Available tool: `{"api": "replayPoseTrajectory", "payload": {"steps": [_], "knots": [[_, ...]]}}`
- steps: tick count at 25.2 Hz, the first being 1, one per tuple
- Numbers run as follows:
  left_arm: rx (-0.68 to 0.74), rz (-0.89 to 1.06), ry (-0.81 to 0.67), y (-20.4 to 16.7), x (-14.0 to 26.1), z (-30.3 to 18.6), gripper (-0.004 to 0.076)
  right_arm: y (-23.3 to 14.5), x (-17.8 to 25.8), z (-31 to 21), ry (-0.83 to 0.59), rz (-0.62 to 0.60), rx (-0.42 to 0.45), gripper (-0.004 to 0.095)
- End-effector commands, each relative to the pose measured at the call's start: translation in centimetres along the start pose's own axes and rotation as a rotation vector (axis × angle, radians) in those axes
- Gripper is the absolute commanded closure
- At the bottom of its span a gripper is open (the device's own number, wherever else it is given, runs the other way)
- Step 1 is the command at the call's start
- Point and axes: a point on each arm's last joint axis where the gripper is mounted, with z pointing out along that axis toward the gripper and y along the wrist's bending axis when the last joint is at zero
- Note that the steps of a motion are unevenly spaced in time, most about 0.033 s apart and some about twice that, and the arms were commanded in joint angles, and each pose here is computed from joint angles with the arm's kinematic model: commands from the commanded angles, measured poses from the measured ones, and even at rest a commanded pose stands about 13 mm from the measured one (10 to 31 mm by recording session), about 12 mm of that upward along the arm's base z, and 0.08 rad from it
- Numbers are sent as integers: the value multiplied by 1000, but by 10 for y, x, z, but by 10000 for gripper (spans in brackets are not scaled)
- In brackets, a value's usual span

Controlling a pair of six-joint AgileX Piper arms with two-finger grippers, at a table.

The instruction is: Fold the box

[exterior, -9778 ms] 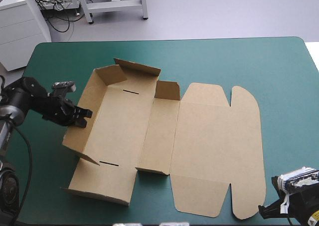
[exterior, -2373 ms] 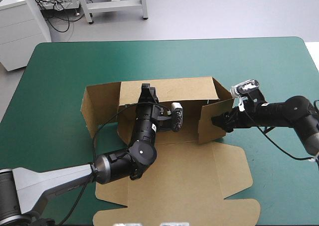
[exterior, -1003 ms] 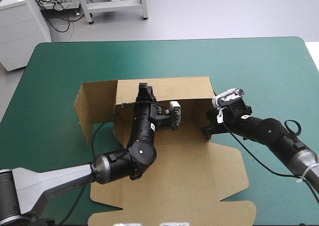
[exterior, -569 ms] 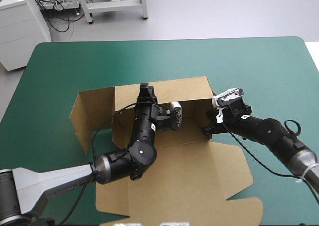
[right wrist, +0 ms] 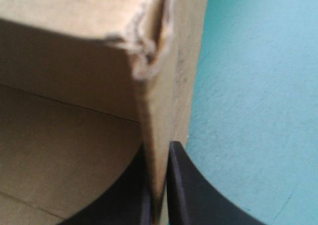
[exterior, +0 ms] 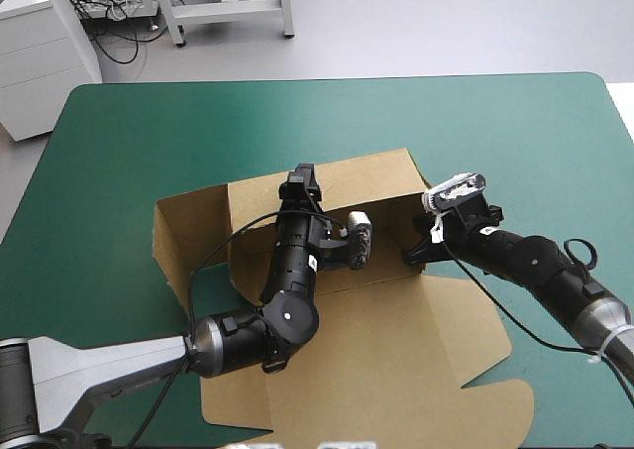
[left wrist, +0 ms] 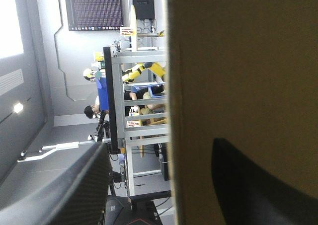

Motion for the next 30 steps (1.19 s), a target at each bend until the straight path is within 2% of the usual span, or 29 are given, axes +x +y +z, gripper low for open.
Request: {"api": "replayPoseTrajectory", "payload": {"steps": [1,3,9,10,11,12,13,16,18,25,27,30], "knots": [[-177,-28,-8,27,-10,-27,285,-12,-25,-7,-144,9,134,926],[-209,-31,-6,27,-16,-40,285,-17,-35,-1,-167,7,162,926],[-224,-35,-33,25,-27,-60,287,-25,-59,29,-169,7,167,926],[-204,-29,-27,23,-26,-60,315,-26,-58,33,-162,8,166,926],[-160,13,-14,19,-25,-58,441,-26,-57,36,-155,9,165,926],[-98,35,-2,15,-24,-56,618,-26,-56,37,-150,9,163,926],[-10,63,-4,15,-23,-51,743,-27,-55,38,-145,10,161,926],[185,88,-60,29,-18,-42,731,-26,-55,39,-141,8,156,926],[371,45,-102,47,-10,-35,731,-26,-55,39,-139,8,154,926],[865,-229,-33,128,48,-18,731,-26,-54,39,-137,8,154,926],[853,-410,-49,154,70,-6,731,-26,-54,39,-139,7,156,926],[762,-630,15,181,117,14,732,-26,-54,39,-136,7,153,926]]}}
